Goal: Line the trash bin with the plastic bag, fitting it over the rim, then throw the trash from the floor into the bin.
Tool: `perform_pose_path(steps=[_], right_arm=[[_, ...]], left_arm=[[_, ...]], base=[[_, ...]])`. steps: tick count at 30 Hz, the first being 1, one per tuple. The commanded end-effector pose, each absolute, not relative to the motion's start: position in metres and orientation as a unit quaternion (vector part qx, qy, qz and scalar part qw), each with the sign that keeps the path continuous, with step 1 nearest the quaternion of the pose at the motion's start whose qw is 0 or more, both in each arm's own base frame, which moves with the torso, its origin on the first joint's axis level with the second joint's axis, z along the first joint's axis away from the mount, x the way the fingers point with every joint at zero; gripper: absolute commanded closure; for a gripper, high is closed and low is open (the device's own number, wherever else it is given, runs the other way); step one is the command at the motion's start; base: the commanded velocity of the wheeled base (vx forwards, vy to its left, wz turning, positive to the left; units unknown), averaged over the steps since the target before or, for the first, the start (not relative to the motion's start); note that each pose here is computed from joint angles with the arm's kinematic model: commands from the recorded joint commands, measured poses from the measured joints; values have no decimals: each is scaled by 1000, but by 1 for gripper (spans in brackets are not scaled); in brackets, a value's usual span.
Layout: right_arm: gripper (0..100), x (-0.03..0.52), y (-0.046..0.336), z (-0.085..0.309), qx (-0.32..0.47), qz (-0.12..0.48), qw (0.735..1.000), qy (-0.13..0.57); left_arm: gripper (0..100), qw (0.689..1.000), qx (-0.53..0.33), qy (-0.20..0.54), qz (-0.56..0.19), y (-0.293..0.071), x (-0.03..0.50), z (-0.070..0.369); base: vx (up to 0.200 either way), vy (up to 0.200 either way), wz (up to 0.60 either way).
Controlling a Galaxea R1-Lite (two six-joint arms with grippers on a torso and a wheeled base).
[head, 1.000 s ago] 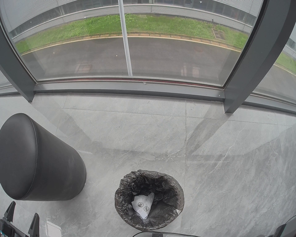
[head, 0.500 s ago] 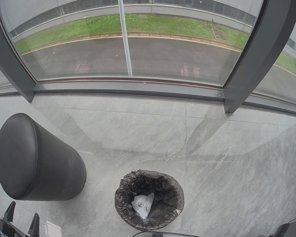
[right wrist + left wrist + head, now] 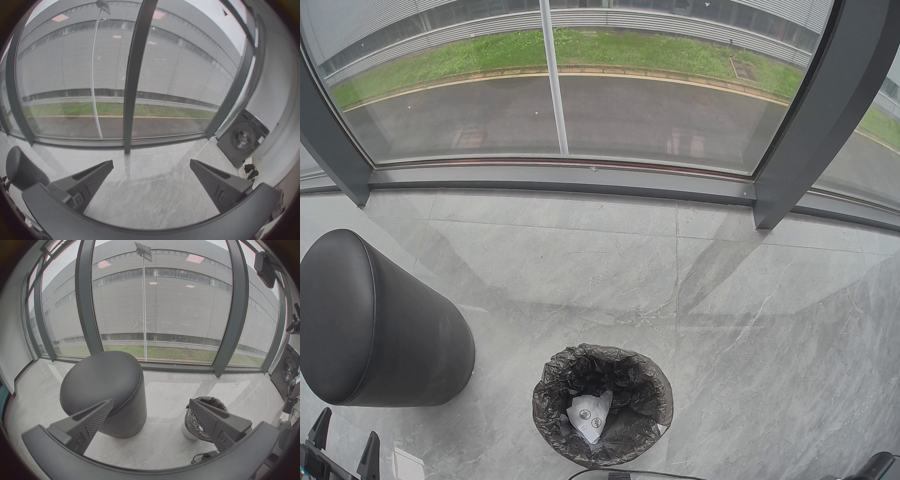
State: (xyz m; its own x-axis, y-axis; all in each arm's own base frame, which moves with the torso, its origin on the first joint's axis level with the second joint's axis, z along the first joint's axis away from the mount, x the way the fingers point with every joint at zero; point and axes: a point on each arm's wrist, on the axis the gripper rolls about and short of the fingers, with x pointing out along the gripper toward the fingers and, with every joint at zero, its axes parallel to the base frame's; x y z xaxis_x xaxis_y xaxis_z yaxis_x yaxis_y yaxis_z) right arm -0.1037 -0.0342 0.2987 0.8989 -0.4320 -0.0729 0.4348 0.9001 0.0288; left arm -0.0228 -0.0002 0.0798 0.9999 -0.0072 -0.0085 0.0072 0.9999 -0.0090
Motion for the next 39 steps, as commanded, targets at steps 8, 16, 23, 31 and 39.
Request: perform_pose_path(steps=[8,16,23,31,39], right_arm=[[0,-170,-16,216,60,-303,948,-79],[0,-163,-12,196,71,-293,951,-67],[0,-126,-8,176,76,-193,978,-16],[0,-38,-5,111,25,-121,991,-44],[0,-23,-3,82,0,-68,997,-31]], left_arm=[[0,1000,-5,3,-3,0,-23,75],[0,1000,-5,3,-3,0,-23,75],[0,1000,-5,3,-4,0,-23,75],[0,1000,-5,3,-3,0,-23,75],[0,1000,-5,3,-3,0,-23,75]], base=[[0,0,0],[0,0,0],[0,0,0],[0,0,0],[0,0,0]])
